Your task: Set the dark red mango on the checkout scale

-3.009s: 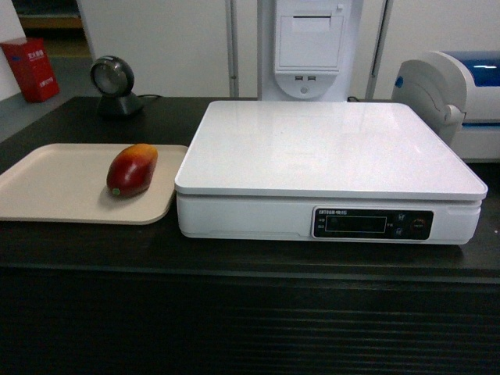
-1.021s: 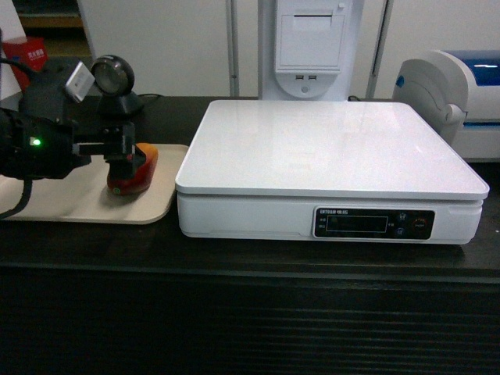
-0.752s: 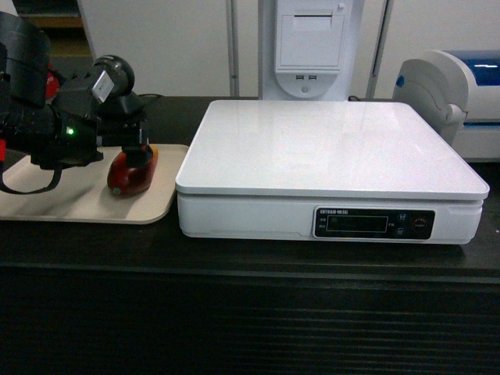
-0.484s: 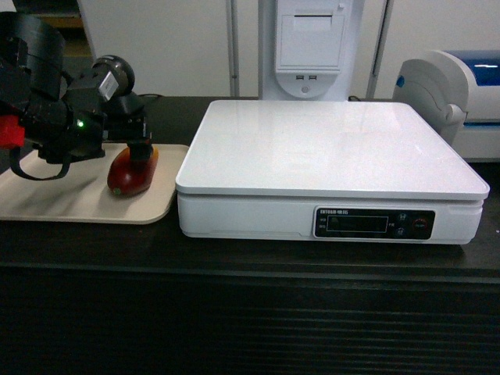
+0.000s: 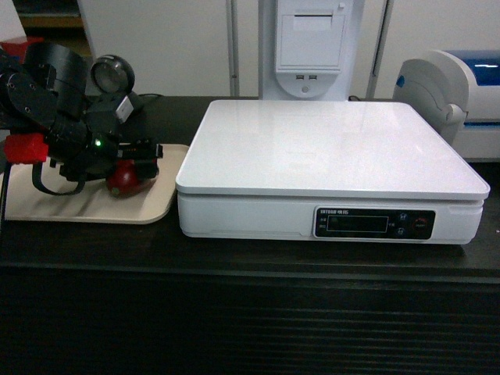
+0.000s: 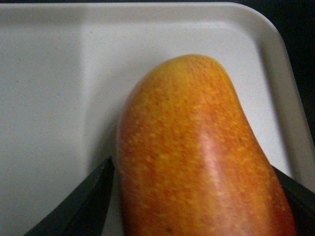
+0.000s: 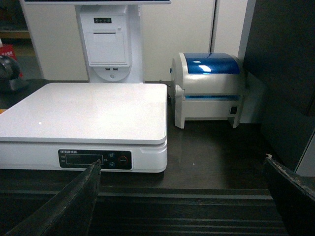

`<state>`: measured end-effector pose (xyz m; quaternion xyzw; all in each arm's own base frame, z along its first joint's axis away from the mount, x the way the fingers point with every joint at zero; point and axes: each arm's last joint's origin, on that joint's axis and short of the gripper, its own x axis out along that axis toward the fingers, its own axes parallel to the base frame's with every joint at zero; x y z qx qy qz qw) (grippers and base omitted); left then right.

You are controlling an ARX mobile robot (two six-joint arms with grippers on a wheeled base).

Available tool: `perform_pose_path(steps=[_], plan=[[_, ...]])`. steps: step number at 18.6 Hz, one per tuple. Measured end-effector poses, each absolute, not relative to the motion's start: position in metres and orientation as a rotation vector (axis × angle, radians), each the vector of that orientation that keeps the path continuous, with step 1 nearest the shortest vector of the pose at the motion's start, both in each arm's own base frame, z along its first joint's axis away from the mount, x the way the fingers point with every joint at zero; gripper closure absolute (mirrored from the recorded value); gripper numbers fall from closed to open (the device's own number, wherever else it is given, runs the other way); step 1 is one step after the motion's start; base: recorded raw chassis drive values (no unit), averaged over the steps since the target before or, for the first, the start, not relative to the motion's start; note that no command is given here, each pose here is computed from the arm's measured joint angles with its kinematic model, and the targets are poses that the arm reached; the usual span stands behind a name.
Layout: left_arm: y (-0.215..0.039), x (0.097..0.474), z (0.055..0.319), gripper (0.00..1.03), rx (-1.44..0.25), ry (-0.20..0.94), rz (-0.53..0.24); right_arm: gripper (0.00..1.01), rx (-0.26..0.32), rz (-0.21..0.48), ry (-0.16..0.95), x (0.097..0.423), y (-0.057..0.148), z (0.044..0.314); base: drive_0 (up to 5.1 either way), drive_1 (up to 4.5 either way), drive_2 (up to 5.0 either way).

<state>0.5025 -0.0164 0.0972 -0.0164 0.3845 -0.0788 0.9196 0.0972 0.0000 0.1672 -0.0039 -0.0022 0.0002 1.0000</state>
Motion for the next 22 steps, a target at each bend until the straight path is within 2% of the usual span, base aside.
perform_pose_path(steps=[2,3,7,10,12,14,17,19,22], plan=[[-0.017,0.502,0.096,0.38,-0.028,0.788,-0.157,0.03,-0.007,0.000,-0.005,0.097,0.000,0.167,0.0,0.00,0.0],[-0.019,0.502,0.095,0.41,-0.025,0.786,-0.161,0.03,-0.008,0.000,-0.005,0.097,0.000,0.167,0.0,0.00,0.0],[-0.020,0.498,0.092,0.43,-0.027,0.752,-0.171,0.03,-0.008,0.000,-0.005,0.097,0.000,0.167,0.0,0.00,0.0],[-0.019,0.481,0.096,0.43,-0.040,0.735,-0.167,0.03,-0.008,0.000,-0.005,0.097,0.000,0.167,0.0,0.00,0.0],[-0.019,0.464,0.119,0.43,-0.062,0.669,-0.178,0.03,-0.008,0.000,-0.005,0.097,0.000,0.167,0.0,0.00,0.0],[-0.024,0.445,0.158,0.43,-0.064,0.562,-0.186,0.03,-0.008,0.000,-0.005,0.097,0.000,0.167,0.0,0.00,0.0],[-0.051,0.416,0.209,0.43,-0.080,0.410,-0.221,0.03,-0.008,0.000,-0.005,0.097,0.000,0.167,0.0,0.00,0.0],[-0.078,0.405,0.222,0.43,-0.111,0.382,-0.266,0.03,-0.007,0.000,-0.005,0.097,0.000,0.167,0.0,0.00,0.0],[-0.122,0.394,0.228,0.43,-0.137,0.386,-0.319,0.03,-0.008,0.000,-0.005,0.097,0.000,0.167,0.0,0.00,0.0]])
